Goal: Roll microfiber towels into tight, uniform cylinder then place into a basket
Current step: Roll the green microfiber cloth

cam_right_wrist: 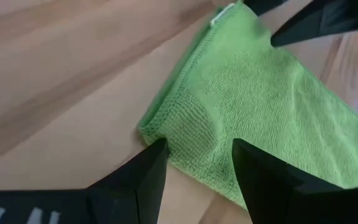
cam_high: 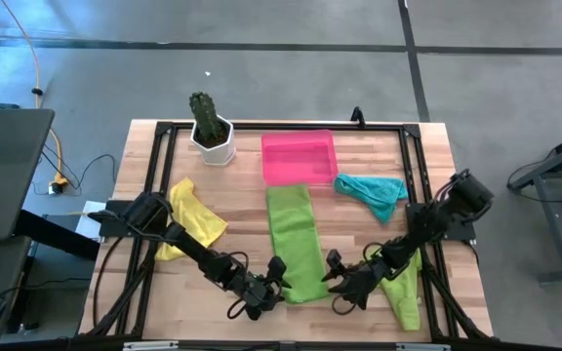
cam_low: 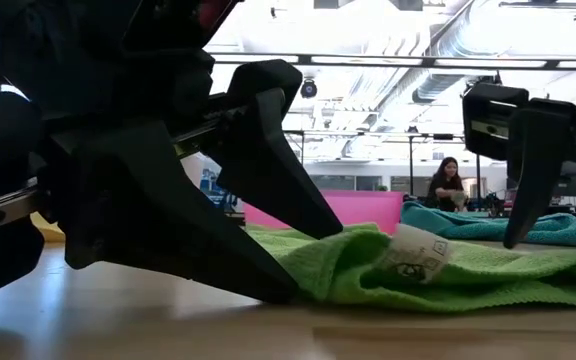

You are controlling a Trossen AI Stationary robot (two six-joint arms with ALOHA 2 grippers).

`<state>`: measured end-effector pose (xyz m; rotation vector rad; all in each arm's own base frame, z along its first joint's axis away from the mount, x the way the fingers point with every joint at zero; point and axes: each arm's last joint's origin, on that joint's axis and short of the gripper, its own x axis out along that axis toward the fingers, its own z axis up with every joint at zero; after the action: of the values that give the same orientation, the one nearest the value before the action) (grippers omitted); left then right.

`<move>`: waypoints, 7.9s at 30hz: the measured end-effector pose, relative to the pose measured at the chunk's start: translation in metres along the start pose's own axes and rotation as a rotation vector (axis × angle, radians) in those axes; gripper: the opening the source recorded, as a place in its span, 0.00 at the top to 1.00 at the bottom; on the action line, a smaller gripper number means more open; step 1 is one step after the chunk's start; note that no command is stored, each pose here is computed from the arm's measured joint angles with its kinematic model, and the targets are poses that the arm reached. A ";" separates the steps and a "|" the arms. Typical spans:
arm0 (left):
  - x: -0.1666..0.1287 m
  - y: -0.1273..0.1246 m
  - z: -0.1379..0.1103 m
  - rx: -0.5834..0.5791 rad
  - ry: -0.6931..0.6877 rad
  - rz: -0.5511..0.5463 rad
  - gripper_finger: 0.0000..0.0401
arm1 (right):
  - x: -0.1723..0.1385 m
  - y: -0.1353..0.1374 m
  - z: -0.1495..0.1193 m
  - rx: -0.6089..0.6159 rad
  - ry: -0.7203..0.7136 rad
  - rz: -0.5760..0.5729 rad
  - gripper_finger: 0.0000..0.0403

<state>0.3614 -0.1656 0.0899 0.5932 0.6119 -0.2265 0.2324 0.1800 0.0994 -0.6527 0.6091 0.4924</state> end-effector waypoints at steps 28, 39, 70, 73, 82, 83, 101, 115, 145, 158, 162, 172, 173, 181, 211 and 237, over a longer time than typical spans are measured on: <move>-0.010 -0.022 0.013 -0.446 -0.068 -0.006 0.98 | 0.006 0.000 0.009 0.421 -0.002 0.028 0.99; -0.011 -0.026 0.016 -0.473 -0.084 -0.075 0.97 | 0.000 -0.001 0.014 0.450 -0.018 0.093 0.97; -0.011 -0.025 0.014 -0.424 -0.070 -0.109 0.70 | -0.003 0.016 0.027 0.118 -0.101 0.062 0.61; -0.011 -0.025 0.014 -0.424 -0.070 -0.109 0.69 | 0.003 0.020 0.023 0.085 -0.093 0.069 0.61; -0.011 -0.025 0.013 -0.423 -0.063 -0.110 0.70 | 0.026 0.025 0.036 -0.002 -0.094 0.072 0.61; -0.011 -0.025 0.013 -0.424 -0.063 -0.113 0.70 | 0.029 0.025 0.037 -0.012 -0.087 0.071 0.61; -0.013 -0.034 0.014 -0.421 -0.055 -0.173 0.70 | 0.034 0.026 0.038 0.074 -0.022 0.072 0.62; -0.015 -0.037 0.015 -0.363 -0.054 -0.094 0.90 | 0.035 0.026 0.036 0.257 0.005 0.053 0.91; -0.020 -0.038 0.031 -0.433 -0.199 -0.085 0.82 | 0.017 -0.026 0.039 0.994 0.031 0.092 1.00; -0.025 -0.042 0.037 -0.443 -0.252 -0.094 0.82 | 0.019 -0.052 0.031 1.416 0.057 0.102 1.00; -0.026 -0.040 0.039 -0.440 -0.258 -0.092 0.82 | 0.008 -0.059 0.035 1.462 0.039 0.064 1.00; -0.020 -0.025 0.037 -0.389 -0.276 -0.104 0.82 | -0.015 -0.059 0.026 1.608 0.173 -0.137 1.00; -0.019 -0.024 0.036 -0.378 -0.278 -0.112 0.82 | -0.015 -0.059 0.026 1.607 0.172 -0.138 1.00; -0.013 -0.004 0.036 -0.274 -0.340 -0.093 0.82 | -0.011 -0.056 0.020 1.588 0.226 -0.170 1.00; 0.010 0.033 0.009 -0.692 -0.128 0.058 0.82 | -0.004 -0.055 0.016 1.360 0.229 -0.184 1.00; 0.025 0.018 -0.005 -0.770 -0.064 0.016 0.82 | -0.050 -0.069 0.030 1.012 0.231 0.001 0.75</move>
<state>0.3858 -0.1483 0.0796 -0.1517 0.5783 0.0154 0.2483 0.1412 0.1797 0.2608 0.9672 0.0616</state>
